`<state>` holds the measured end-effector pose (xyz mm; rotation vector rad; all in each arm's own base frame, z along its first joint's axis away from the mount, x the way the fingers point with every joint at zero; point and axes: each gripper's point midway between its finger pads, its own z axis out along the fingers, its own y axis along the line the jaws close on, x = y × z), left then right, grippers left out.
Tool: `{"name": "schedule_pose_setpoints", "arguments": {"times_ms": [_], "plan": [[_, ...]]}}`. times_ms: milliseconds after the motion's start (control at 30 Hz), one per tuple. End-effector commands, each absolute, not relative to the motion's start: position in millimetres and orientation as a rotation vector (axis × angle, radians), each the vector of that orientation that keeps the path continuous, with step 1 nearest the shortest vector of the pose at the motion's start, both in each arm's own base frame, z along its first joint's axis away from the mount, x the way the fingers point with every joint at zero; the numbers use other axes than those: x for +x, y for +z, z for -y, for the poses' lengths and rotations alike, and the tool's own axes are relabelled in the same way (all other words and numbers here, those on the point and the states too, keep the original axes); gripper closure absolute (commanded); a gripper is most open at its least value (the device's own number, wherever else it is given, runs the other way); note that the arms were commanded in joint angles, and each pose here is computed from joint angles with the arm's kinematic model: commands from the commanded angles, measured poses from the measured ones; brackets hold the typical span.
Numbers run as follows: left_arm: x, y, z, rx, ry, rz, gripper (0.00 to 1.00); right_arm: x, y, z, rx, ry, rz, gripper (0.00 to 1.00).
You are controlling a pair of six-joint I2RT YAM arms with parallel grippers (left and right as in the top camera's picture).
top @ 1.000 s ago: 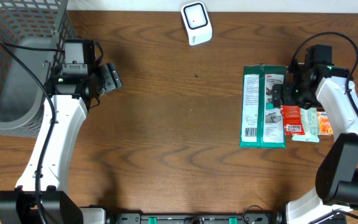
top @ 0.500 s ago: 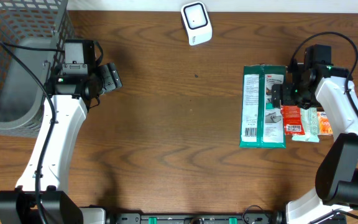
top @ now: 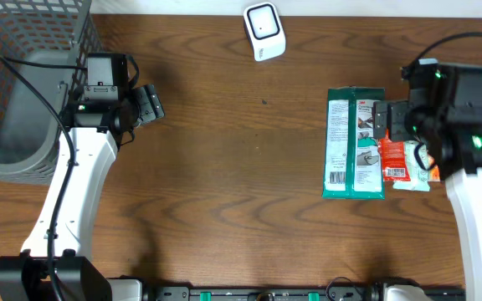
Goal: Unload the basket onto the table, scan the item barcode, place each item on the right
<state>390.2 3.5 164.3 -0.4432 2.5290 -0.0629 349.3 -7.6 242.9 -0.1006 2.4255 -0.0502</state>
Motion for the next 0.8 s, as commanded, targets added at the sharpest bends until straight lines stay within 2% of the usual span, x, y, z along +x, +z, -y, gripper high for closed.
{"name": "schedule_pose_setpoints", "arguments": {"times_ms": [0,267,500,633,767], "plan": [[390,166,-6,-0.43,-0.045,-2.526,0.16,334,279,-11,-0.16,-0.029,-2.313,0.01],[390,166,-6,-0.429,-0.045,-2.526,0.15,282,344,-53,-0.303,0.054,-2.075,0.01],[390,166,-6,-0.43,-0.045,-2.527,0.16,223,399,-44,-0.292,0.044,-1.845,0.01],[390,166,-6,-0.43,-0.045,-2.527,0.16,192,404,-36,-0.28,0.042,-1.797,0.01],[390,166,-6,-0.43,-0.045,-2.527,0.15,172,387,-29,-0.26,0.03,-1.773,0.01]]}}
